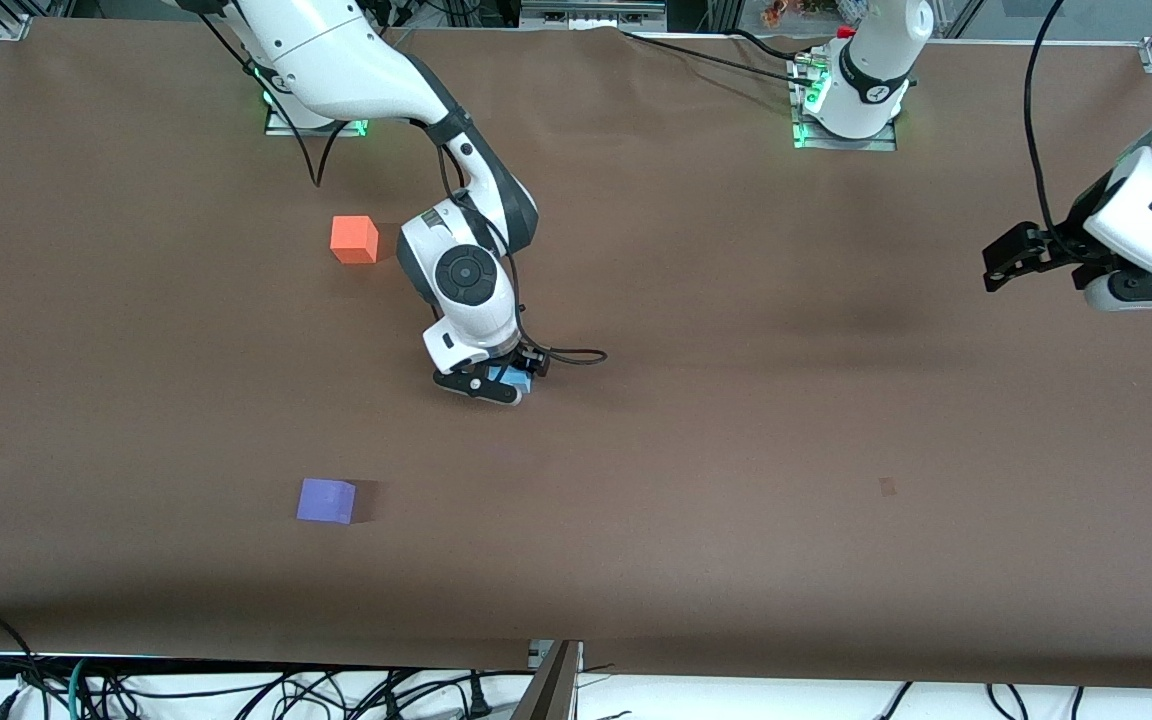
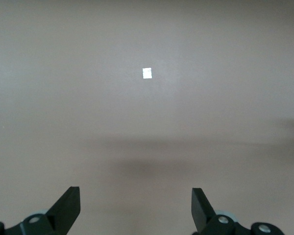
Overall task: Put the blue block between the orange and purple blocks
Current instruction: 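Carry the blue cube with the right gripper toward the orange cube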
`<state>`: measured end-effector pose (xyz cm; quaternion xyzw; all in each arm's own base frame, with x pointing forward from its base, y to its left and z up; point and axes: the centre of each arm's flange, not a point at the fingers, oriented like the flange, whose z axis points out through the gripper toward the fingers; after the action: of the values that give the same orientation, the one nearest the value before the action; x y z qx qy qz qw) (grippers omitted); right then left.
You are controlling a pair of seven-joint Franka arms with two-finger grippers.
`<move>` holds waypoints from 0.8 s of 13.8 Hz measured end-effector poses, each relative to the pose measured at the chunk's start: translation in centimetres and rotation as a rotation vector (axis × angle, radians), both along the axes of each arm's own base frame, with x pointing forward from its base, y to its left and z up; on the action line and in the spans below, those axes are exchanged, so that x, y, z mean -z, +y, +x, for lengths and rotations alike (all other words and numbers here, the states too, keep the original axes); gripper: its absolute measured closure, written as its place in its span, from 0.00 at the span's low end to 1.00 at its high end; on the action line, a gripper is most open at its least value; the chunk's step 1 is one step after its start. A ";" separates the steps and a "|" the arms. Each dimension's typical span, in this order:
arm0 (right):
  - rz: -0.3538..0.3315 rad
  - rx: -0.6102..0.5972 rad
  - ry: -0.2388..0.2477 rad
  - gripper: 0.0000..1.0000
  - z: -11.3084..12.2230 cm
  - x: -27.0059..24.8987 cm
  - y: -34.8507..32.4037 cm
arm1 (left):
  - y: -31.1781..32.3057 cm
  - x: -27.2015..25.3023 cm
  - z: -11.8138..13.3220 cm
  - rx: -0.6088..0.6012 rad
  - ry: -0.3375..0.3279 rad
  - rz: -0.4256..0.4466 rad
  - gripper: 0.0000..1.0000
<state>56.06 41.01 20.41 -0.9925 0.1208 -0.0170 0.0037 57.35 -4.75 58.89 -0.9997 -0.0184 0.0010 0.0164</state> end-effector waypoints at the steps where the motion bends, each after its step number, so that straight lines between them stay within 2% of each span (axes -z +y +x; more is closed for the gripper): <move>1: -0.003 -0.005 -0.012 0.38 0.3 -0.2 -0.2 | -0.7 0.2 0.0 0.014 0.004 -0.001 0.00; 4: -0.030 -0.071 -0.040 0.40 2.7 -2.5 -2.8 | -4.0 0.5 -0.2 0.067 0.009 0.001 0.00; 8: -0.072 -0.162 0.023 0.40 7.2 -7.4 -13.1 | -2.1 0.7 -0.3 0.026 0.045 0.009 0.00; 11: -0.081 -0.211 0.088 0.41 8.0 -7.4 -20.8 | -2.3 0.3 -0.5 0.024 0.049 -0.009 0.00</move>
<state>64.09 20.17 27.82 -0.9989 0.0151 0.0220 -0.0398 56.90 -7.03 58.55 -0.9996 -0.0060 0.0256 0.0122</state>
